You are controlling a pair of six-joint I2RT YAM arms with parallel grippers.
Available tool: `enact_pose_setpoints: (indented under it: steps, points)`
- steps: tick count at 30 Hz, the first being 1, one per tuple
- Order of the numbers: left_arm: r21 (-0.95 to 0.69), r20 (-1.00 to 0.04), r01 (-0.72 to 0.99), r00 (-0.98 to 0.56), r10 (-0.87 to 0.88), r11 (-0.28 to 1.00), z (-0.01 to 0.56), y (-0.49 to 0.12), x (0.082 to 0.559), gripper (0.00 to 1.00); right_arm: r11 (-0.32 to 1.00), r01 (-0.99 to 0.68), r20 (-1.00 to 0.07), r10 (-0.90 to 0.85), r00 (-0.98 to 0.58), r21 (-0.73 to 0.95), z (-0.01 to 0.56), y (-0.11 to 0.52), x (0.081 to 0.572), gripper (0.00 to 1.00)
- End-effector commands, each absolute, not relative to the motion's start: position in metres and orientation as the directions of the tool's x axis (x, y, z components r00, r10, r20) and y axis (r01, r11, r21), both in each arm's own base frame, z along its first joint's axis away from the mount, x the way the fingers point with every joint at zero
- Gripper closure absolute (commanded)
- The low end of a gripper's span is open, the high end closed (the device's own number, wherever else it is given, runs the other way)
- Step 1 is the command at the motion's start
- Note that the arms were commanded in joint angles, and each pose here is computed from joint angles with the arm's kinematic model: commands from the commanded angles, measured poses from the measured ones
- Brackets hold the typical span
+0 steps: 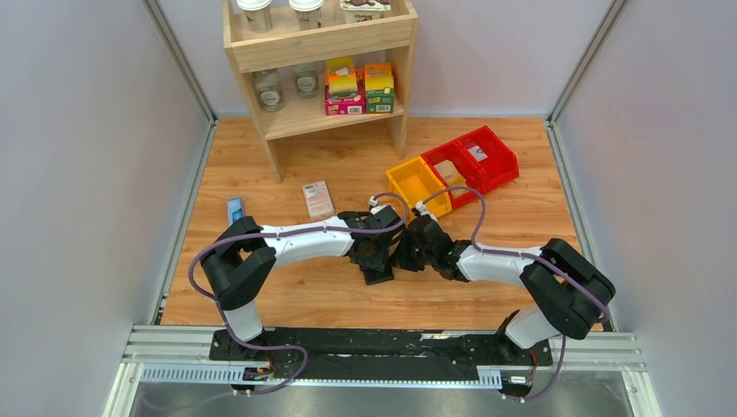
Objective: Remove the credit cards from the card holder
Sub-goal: Open the card holder at the center of the board.
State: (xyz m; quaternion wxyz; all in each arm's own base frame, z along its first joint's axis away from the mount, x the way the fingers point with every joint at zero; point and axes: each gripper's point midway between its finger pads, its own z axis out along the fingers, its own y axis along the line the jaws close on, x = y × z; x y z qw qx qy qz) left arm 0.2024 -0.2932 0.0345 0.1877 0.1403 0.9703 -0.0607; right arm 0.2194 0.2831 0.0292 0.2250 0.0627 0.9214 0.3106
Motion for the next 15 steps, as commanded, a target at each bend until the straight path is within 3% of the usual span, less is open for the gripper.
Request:
enact_pose_setpoints:
  steps: [1,5,10,11,14,15]
  points:
    - [0.005,-0.355,0.331,-0.882,0.311,0.944,0.029,-0.290,0.198,0.51,0.811,-0.024,-0.414,0.272,-0.869,0.585,0.027,0.282,0.228,1.00]
    - [0.052,-0.333,0.347,-0.878,0.344,0.936,0.022,-0.288,0.198,0.51,0.810,-0.027,-0.413,0.269,-0.870,0.585,0.026,0.282,0.228,1.00]
    - [0.074,-0.336,0.352,-0.872,0.356,0.933,0.019,-0.285,0.200,0.63,0.811,-0.028,-0.408,0.264,-0.874,0.585,0.024,0.282,0.227,1.00]
    - [0.068,-0.345,0.356,-0.868,0.356,0.932,0.022,-0.286,0.201,0.70,0.812,-0.031,-0.409,0.260,-0.875,0.583,0.024,0.282,0.226,1.00]
    - [0.037,-0.390,0.353,-0.856,0.338,0.935,0.030,-0.289,0.204,0.80,0.814,-0.035,-0.406,0.251,-0.879,0.580,0.022,0.282,0.224,1.00]
    - [0.016,-0.419,0.350,-0.848,0.324,0.937,0.039,-0.291,0.207,0.97,0.816,-0.037,-0.406,0.247,-0.880,0.578,0.021,0.281,0.224,1.00]
